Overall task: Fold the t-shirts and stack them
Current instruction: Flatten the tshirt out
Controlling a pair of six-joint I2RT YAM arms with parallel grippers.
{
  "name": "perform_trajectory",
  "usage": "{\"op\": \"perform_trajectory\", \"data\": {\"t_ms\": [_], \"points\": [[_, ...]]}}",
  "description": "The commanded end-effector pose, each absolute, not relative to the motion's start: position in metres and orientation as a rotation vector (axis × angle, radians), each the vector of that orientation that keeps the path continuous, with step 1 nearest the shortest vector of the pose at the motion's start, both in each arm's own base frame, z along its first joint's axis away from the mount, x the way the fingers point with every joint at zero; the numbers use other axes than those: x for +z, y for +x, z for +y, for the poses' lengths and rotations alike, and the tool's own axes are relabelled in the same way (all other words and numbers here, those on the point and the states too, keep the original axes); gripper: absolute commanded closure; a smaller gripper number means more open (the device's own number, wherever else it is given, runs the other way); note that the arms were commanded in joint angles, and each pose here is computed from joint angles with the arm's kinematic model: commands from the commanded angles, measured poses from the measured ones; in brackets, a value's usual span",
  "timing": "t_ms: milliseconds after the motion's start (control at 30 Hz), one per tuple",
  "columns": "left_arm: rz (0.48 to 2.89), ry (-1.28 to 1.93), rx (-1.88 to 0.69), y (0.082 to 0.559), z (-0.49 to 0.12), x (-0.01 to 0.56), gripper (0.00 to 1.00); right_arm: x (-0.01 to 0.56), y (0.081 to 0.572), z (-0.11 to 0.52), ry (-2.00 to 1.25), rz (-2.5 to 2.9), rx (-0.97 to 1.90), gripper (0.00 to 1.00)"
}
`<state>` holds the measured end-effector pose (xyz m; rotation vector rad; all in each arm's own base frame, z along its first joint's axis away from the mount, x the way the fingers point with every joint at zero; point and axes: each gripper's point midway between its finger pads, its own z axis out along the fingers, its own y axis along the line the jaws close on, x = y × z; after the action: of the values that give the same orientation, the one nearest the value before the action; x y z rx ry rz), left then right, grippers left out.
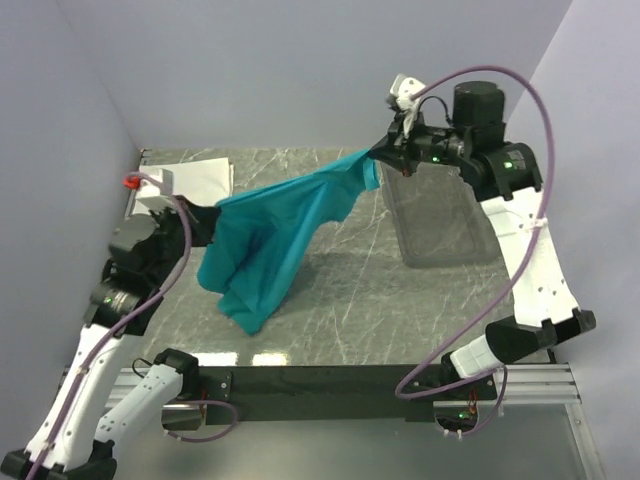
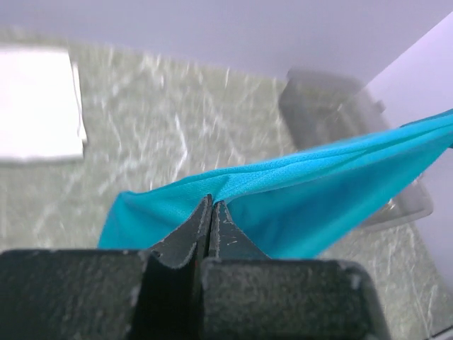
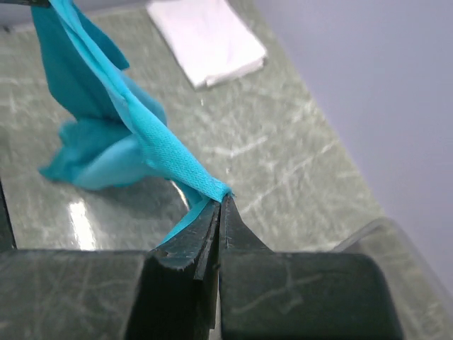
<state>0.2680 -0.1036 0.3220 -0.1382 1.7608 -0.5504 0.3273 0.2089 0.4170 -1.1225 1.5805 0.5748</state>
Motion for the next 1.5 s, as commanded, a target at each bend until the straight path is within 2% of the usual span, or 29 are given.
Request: {"op": "perform_trajectory", "data": {"t_ms": [0,233,367,467,567,667,700,867,900,1100,1200,1300,1333,1400,1433,1467], "points": [[1.588,-0.105,-0.486,0.249,-0.084,0.392,0.99,0.491,0.291,0.203,-1.097,1.368,0.577,1.0],[1.355,-0.036,-0.561,0.206,-0.081,0.497,0.99,0.568,0.249,0.193,-1.04,1.169,0.582,1.0],[1.292,0.031,-0.63,0.189,-0.09,0.525,0.99,0.596,0.24,0.176,-1.005,1.106,0.535,1.0],[1.314,0.09,-0.694,0.183,-0.104,0.524,0.99,0.599,0.23,0.167,-1.009,1.093,0.506,1.0],[1.424,0.129,-0.744,0.182,-0.116,0.497,0.99,0.578,0.218,0.165,-1.072,1.112,0.498,1.0],[1.584,0.105,-0.812,0.185,-0.127,0.445,0.99,0.532,0.208,0.167,-1.16,1.176,0.533,1.0],[1.671,0.087,-0.848,0.189,-0.134,0.411,0.99,0.494,0.216,0.168,-1.196,1.258,0.569,1.0],[1.906,-0.012,-1.136,0.181,-0.168,0.315,0.99,0.398,0.208,0.162,-1.27,1.44,0.578,1.0],[1.99,-0.051,-1.152,0.182,-0.172,0.28,0.99,0.372,0.209,0.162,-1.291,1.494,0.601,1.0],[2.267,0.015,-1.219,0.15,-0.2,0.213,0.99,0.296,0.196,0.161,-1.396,1.638,0.641,1.0],[2.362,0.063,-1.224,0.138,-0.207,0.197,0.99,0.281,0.193,0.162,-1.432,1.655,0.642,1.0],[2.487,0.074,-1.213,0.131,-0.213,0.172,0.91,0.26,0.186,0.167,-1.479,1.687,0.665,1.0],[2.52,0.109,-1.232,0.122,-0.22,0.168,0.78,0.254,0.185,0.167,-1.491,1.699,0.665,1.0],[2.592,0.183,-1.23,0.11,-0.232,0.157,0.64,0.244,0.187,0.166,-1.498,1.721,0.653,1.0],[2.606,0.202,-1.218,0.108,-0.235,0.155,0.52,0.241,0.188,0.166,-1.497,1.73,0.65,1.0],[2.63,0.222,-1.207,0.106,-0.239,0.152,0.47,0.237,0.188,0.165,-1.499,1.739,0.643,1.0]]}}
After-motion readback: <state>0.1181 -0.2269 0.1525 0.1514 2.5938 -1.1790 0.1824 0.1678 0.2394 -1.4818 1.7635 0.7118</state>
